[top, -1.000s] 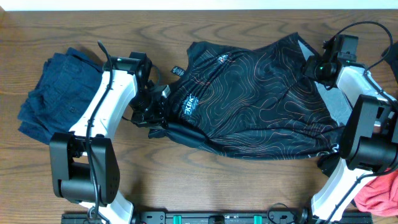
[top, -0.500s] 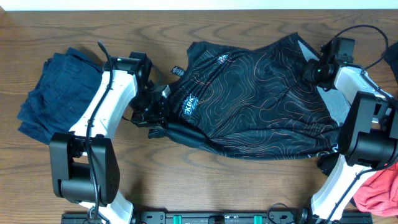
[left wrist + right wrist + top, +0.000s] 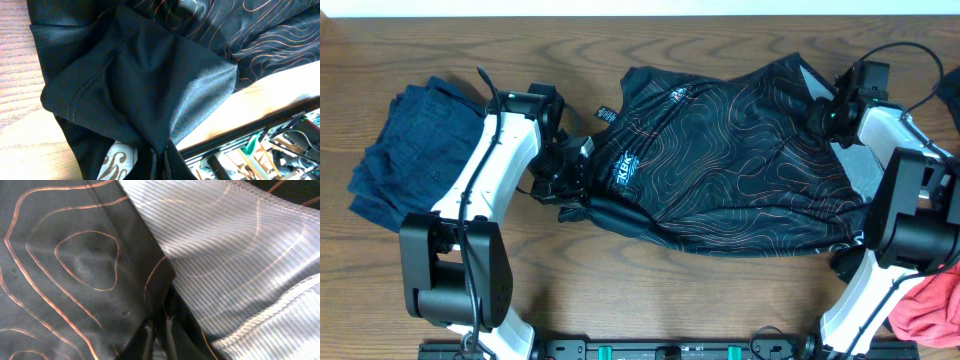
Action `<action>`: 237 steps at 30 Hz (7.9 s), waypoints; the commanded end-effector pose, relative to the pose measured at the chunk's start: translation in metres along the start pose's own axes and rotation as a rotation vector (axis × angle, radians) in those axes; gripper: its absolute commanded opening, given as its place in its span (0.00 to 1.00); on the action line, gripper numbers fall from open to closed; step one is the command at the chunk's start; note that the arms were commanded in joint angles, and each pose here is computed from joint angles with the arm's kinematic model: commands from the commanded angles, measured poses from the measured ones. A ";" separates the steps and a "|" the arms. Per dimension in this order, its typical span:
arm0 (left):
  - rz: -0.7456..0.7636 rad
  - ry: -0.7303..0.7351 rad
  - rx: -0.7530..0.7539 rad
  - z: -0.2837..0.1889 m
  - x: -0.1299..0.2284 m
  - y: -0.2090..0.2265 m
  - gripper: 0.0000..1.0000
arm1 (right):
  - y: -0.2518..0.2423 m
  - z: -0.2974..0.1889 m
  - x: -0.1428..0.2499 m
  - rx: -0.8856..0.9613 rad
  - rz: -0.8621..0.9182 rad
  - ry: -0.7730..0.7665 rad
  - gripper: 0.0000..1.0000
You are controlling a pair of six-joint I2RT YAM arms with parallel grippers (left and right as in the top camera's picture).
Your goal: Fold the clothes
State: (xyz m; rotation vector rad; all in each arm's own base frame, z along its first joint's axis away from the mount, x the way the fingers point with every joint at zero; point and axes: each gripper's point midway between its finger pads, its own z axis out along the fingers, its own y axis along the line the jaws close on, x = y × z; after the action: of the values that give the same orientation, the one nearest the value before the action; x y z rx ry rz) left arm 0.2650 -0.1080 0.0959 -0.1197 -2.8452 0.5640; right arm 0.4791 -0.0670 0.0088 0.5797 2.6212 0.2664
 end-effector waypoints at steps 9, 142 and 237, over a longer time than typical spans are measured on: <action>-0.011 0.003 -0.005 0.000 0.001 0.002 0.06 | -0.045 -0.108 -0.007 0.284 0.041 -0.049 0.35; 0.032 -0.803 -0.004 -0.238 -0.041 -0.018 0.06 | -0.018 -0.348 -0.078 0.211 0.158 -0.436 0.01; -0.111 -0.902 -0.292 -0.281 0.018 0.018 0.06 | 0.291 -0.012 0.254 -0.142 -0.513 0.578 0.01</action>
State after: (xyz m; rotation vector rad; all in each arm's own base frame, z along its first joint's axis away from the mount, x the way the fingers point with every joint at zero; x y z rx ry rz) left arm 0.3176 0.0115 0.3469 0.3354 -3.7600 0.2049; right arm 0.3707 0.3068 0.0114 -0.2898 3.1238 0.5425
